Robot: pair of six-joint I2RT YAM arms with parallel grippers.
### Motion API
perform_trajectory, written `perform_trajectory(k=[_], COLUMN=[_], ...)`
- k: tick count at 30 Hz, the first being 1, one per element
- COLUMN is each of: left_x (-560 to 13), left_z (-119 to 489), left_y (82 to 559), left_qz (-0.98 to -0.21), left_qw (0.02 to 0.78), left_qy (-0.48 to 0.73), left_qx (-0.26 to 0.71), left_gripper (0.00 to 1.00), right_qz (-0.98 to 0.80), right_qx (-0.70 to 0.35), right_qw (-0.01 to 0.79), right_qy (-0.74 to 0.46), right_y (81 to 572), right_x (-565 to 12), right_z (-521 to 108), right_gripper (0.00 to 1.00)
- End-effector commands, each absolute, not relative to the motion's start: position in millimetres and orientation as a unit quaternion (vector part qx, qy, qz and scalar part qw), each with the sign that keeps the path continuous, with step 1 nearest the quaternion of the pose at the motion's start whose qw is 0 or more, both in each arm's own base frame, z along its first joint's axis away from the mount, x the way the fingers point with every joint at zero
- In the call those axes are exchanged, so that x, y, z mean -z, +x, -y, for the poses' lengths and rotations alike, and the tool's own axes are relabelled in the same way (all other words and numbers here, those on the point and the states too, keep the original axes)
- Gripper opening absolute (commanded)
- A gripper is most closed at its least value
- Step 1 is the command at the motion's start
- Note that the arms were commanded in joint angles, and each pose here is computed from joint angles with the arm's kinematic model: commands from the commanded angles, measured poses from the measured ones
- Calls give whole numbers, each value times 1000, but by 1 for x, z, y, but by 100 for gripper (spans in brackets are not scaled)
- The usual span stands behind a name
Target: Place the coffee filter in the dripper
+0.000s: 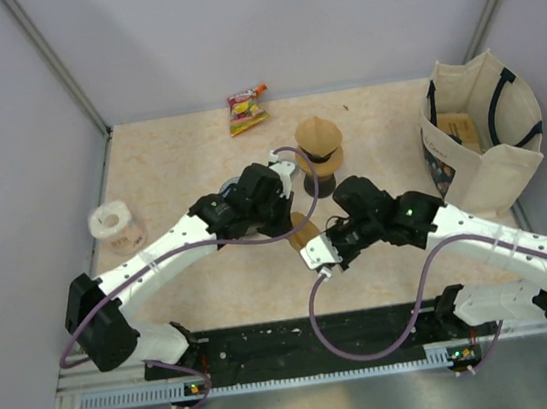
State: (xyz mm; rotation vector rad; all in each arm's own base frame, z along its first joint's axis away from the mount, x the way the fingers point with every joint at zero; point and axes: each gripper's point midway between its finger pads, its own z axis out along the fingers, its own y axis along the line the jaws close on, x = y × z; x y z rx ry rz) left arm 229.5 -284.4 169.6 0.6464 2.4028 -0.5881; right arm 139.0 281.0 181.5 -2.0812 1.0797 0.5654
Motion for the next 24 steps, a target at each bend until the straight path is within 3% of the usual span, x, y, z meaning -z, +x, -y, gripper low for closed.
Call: perform_trajectory(k=[1,7,15,17,19,24], left_x=[-195,-211,-217,-221,-223,-230], left_z=[277,295,290,287,284,269], left_y=[247,221,221,225,230,251], left_qz=[-889,-855,-853,-853,-854,-864], left_qw=[338,324,338,350,360,398], left_qy=[227,284,278,271,262,220], left_qx=[210,289,285,277,267,216], left_gripper=[0,0,0,0,0,0], right_qz=[-413,-412,-364,-361,-352,-334], right_qx=[-237,-157,-135,-144,-153,-164], right_qw=[352,446,481,484,496,564], right_qy=[-806,-779,-786,-784,-779,-737], right_y=[124,163,171,170,166,162], right_x=[-186,-228,-262,-265,-274,-300], right_z=[-280,-288,-300,-302,-304,-305], right_gripper=[0,15,52,66,99,99])
